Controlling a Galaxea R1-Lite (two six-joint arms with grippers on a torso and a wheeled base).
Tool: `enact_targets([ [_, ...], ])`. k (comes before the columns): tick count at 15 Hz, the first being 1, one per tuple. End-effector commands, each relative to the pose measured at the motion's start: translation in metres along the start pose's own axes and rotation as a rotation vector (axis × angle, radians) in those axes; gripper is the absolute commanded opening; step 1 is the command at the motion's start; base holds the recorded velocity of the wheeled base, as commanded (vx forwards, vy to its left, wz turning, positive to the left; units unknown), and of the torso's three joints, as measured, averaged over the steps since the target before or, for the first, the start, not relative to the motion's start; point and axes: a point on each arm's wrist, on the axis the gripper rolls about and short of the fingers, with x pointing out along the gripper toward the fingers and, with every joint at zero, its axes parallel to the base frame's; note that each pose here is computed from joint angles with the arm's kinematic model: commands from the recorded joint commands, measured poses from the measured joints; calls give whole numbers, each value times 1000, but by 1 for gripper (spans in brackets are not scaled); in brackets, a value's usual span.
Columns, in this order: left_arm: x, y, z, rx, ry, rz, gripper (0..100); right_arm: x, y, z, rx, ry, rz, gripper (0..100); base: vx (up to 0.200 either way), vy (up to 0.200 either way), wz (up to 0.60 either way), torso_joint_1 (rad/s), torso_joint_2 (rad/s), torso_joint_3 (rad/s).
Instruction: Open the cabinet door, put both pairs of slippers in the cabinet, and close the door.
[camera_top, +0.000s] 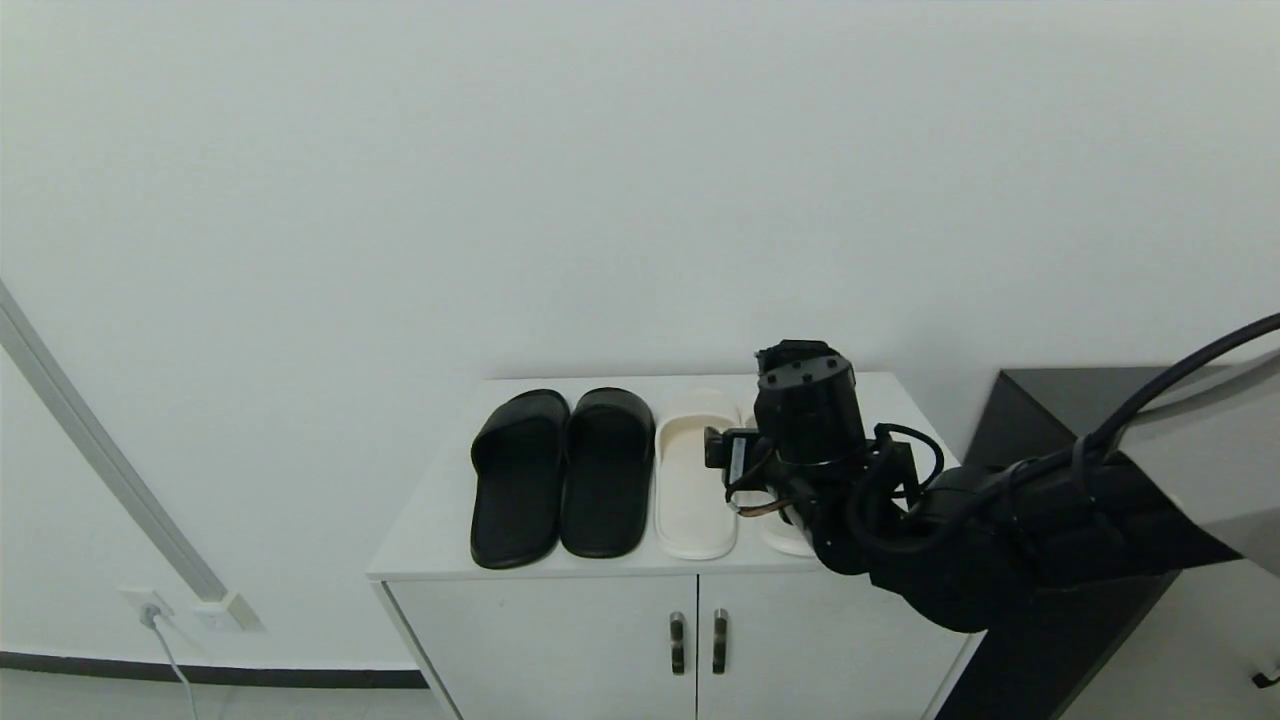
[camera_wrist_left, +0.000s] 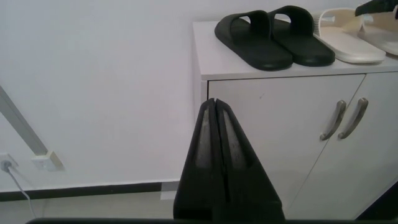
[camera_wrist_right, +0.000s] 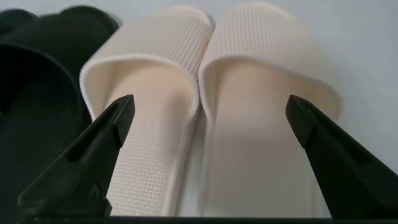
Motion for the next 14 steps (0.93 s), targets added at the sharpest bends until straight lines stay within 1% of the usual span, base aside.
enact_targets([
  [1,0,0,0,0,1,0,0,8,3,-12,-15,24,-6,100,0,0,0,0,0,0],
  [5,0,0,0,-2,1,0,0,23,9,-22,-15,28,-11,100,0,0,0,0,0,0],
  [10,0,0,0,-5,1,0,0,49,16,-22,-6,-6,-48,100,0,0,0,0,0,0],
  [13,0,0,0,-6,1,0,0,60,15,-22,-11,-25,-79,100,0,0,0,0,0,0],
  [14,0,0,0,-6,1,0,0,60,15,-22,-12,-26,-79,0,0,0,0,0,0,0],
])
